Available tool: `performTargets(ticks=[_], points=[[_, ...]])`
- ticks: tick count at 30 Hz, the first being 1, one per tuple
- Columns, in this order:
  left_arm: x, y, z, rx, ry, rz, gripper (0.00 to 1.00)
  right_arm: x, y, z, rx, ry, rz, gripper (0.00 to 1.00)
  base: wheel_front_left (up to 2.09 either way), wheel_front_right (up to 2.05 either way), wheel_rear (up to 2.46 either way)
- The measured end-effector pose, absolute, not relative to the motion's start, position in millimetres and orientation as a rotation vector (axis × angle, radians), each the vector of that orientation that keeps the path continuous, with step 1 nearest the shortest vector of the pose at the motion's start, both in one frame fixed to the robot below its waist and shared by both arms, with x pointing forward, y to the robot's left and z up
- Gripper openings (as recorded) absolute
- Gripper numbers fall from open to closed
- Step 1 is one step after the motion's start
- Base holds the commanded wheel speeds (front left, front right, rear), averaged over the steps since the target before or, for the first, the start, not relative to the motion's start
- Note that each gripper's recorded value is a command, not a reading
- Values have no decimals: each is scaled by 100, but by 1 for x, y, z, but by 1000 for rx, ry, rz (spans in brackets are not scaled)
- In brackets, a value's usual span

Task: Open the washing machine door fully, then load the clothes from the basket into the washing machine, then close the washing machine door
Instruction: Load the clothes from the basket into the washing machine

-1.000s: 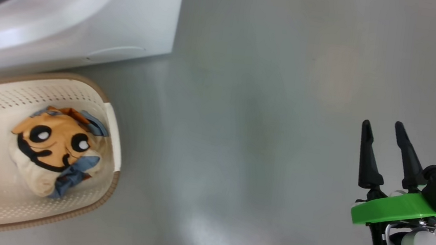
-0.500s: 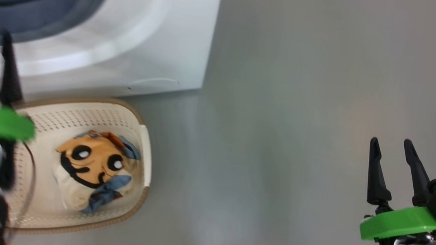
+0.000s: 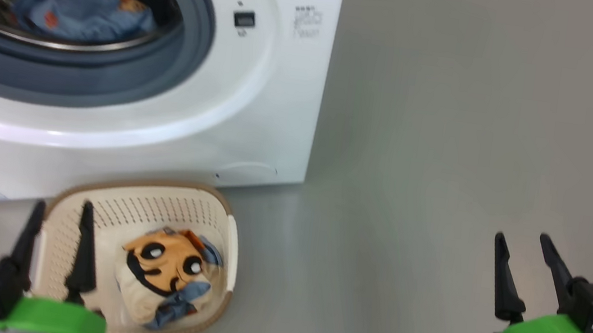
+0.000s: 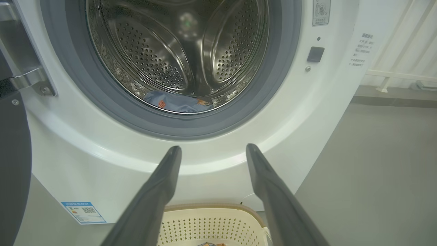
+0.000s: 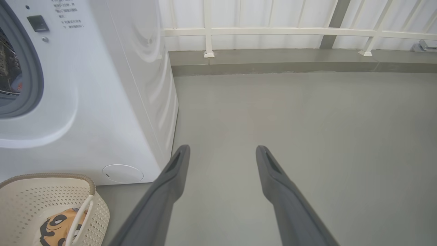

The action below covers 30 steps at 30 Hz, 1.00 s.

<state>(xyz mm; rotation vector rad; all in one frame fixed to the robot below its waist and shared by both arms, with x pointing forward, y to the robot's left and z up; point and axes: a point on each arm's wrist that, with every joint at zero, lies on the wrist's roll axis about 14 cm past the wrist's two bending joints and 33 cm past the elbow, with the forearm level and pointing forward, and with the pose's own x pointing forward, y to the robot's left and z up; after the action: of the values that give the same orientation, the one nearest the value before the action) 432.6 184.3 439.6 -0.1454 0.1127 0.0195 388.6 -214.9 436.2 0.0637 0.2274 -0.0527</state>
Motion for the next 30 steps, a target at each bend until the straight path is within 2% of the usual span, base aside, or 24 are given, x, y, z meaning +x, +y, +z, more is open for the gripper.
performTargets(ticks=[12, 21, 30], points=[[364, 187, 458, -149, 85, 46, 100, 357, -204, 466, 55, 188, -15, 100, 0, 0, 0], [337, 195, 470, -156, 44, 80, 100, 345, -196, 482, 59, 146, 8, 100, 0, 0, 0], [333, 197, 477, -158, 26, 91, 100, 340, -194, 484, 64, 140, 16, 100, 0, 0, 0]])
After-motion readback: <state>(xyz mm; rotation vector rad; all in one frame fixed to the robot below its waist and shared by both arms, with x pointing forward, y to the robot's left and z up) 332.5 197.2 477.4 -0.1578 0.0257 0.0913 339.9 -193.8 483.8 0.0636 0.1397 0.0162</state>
